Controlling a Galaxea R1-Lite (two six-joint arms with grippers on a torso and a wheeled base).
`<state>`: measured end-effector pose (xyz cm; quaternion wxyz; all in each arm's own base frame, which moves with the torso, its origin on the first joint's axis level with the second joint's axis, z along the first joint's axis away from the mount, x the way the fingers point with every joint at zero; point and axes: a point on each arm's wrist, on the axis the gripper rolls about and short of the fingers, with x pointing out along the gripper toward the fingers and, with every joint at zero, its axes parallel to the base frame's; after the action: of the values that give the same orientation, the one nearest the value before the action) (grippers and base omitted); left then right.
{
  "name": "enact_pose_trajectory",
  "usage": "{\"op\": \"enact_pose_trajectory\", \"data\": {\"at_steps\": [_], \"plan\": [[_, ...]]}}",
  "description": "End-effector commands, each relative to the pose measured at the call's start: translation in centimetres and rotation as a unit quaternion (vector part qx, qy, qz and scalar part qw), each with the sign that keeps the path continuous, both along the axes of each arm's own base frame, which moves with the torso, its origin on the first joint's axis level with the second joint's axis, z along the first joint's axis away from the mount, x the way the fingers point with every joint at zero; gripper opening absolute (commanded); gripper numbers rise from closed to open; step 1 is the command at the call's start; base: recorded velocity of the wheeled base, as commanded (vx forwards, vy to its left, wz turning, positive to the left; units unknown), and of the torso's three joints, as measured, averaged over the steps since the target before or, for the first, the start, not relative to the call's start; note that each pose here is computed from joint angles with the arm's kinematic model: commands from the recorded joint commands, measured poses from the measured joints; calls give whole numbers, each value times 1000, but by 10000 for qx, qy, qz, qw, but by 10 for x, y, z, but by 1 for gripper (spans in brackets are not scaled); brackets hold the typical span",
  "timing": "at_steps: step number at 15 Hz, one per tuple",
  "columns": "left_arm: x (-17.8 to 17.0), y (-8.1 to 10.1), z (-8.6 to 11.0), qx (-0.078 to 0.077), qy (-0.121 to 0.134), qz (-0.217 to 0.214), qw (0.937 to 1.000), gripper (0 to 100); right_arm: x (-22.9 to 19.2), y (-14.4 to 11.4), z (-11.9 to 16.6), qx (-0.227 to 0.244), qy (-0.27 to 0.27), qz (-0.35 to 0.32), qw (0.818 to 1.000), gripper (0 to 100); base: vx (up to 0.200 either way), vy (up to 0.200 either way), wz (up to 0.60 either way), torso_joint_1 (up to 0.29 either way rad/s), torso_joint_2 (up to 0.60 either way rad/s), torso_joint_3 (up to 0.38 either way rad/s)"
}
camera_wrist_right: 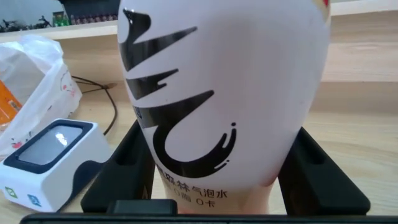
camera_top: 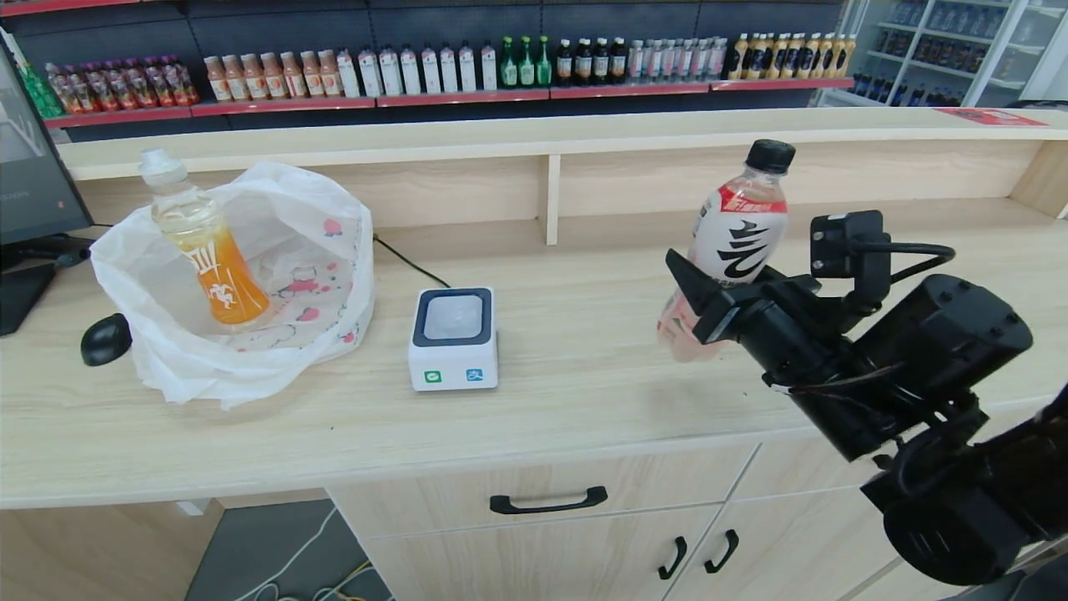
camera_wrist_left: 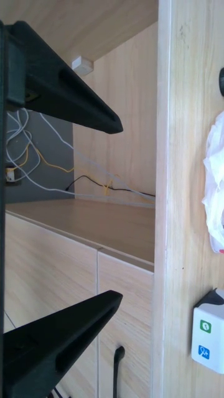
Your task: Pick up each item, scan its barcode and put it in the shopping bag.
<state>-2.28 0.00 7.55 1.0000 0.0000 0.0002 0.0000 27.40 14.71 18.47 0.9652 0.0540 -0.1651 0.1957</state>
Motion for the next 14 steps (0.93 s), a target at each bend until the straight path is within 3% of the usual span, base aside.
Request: {"op": "enact_pose_trajectory", "data": {"at_steps": [1, 9, 14], "plan": [[0, 0, 0, 0, -2, 0, 10000, 100, -31, -13, 19, 121, -212, 61, 9997, 0, 0, 0, 0, 0, 0, 0], [0, 0, 0, 0, -2, 0, 10000, 100, -98, -50, 29, 337, -295, 137, 9989, 0, 0, 0, 0, 0, 0, 0], [0, 0, 0, 0, -2, 0, 10000, 100, -124, -57, 19, 729, 43, 755, 9945, 0, 0, 0, 0, 0, 0, 0]]}}
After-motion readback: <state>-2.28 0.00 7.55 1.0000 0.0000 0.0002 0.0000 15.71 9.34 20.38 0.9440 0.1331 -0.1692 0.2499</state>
